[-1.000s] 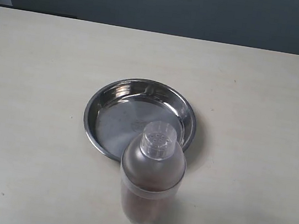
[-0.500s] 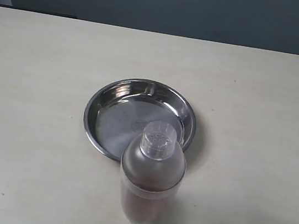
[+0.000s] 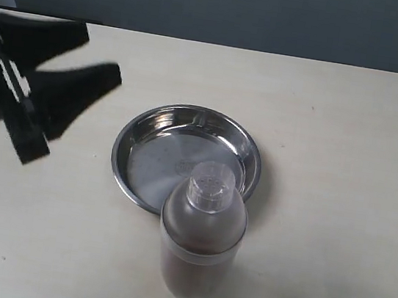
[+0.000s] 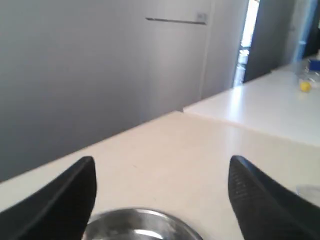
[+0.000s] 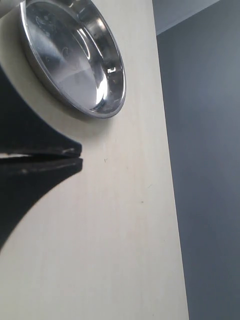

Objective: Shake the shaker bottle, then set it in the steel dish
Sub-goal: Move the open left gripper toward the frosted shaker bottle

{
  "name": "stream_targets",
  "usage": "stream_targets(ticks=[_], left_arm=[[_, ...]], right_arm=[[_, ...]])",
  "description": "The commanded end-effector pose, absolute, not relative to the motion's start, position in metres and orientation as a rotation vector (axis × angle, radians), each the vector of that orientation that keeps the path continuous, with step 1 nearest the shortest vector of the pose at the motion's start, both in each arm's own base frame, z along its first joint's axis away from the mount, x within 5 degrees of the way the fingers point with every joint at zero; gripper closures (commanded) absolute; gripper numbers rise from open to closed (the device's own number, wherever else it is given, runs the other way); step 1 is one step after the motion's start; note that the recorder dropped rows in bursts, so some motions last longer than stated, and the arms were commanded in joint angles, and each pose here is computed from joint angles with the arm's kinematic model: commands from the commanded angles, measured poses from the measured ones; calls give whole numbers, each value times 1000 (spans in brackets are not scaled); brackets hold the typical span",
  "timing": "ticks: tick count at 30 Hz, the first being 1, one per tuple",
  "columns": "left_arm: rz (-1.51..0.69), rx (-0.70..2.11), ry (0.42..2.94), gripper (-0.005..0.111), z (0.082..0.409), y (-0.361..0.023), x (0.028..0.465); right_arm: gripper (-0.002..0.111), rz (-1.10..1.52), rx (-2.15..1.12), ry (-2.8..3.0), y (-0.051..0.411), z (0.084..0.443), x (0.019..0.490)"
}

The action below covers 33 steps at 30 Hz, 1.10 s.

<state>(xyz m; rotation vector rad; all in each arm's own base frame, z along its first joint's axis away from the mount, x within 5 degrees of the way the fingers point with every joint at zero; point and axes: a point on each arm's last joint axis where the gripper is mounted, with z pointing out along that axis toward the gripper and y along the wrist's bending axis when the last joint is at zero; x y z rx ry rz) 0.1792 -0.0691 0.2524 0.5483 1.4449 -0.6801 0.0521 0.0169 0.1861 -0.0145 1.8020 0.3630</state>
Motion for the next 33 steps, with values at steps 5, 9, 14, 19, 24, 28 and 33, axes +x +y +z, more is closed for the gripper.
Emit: stream_targets(ticks=[5, 9, 14, 19, 24, 28, 33], left_arm=[[-811, 701, 1534, 37, 213, -79, 162], [-836, 661, 1497, 40, 218, -79, 162], [-848, 684, 1515, 40, 216, -80, 161], [-913, 577, 1618, 35, 212, -78, 163], [-929, 686, 1630, 14, 208, -82, 157], [-936, 776, 1635, 4, 205, -84, 152], [-942, 775, 1626, 4, 206, -84, 152]], right_arm=[[109, 362, -17, 1792, 17, 187, 52], [109, 362, -17, 1792, 17, 187, 52], [109, 362, -17, 1792, 17, 187, 52], [109, 362, -17, 1792, 17, 187, 52], [109, 362, -17, 1792, 17, 187, 52], [109, 362, -17, 1792, 17, 187, 52], [109, 362, -17, 1792, 17, 187, 52]])
